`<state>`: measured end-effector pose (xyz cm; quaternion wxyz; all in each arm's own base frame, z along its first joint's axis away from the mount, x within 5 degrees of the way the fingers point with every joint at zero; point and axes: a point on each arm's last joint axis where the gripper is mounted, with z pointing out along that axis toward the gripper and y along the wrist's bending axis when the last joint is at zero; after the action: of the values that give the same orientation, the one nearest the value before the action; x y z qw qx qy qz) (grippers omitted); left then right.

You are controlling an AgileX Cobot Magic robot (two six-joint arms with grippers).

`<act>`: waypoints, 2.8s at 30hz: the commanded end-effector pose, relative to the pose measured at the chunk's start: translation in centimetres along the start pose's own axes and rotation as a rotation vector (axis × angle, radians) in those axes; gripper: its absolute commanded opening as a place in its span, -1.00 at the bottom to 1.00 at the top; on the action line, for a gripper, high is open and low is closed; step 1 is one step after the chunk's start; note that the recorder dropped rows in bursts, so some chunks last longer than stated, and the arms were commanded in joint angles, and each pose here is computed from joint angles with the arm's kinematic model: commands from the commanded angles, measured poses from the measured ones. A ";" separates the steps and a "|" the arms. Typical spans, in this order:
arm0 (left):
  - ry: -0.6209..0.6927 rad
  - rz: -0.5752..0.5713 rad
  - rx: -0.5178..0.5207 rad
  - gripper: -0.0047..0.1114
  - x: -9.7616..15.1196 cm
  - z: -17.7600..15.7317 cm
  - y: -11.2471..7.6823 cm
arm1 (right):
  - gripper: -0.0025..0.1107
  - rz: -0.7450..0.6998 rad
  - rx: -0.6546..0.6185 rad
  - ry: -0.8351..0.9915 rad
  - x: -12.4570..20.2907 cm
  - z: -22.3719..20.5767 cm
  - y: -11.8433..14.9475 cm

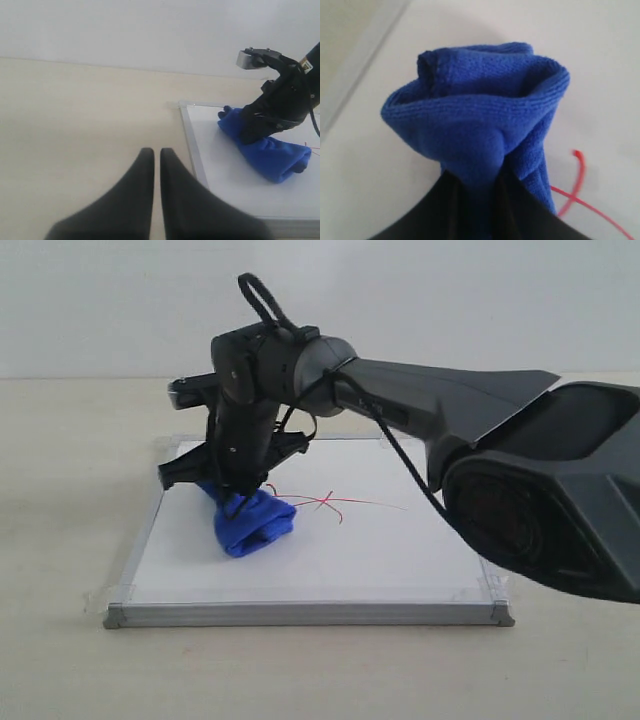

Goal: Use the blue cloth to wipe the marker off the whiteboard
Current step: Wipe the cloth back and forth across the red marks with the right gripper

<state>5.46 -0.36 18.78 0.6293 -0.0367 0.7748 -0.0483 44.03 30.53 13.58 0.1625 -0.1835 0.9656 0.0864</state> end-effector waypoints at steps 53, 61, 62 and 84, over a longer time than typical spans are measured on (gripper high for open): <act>-0.003 -0.003 0.000 -0.84 0.1 0.0 0.0 | -0.96 -0.070 0.096 0.053 0.8 2.3 -2.4; -0.003 -0.003 0.000 -0.84 0.1 0.0 0.0 | -0.96 0.172 0.042 0.055 0.0 2.0 -6.9; -0.003 -0.003 0.000 -0.84 0.1 0.0 0.0 | -0.96 0.139 0.007 0.042 0.0 2.1 -6.1; -0.003 -0.003 0.000 -0.84 0.1 0.0 0.0 | -0.96 -0.011 0.368 0.241 1.5 1.1 -11.1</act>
<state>5.46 -0.36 18.78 0.6293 -0.0367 0.7748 -0.0483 47.90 21.30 13.02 0.1522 -0.1604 0.9683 -0.1160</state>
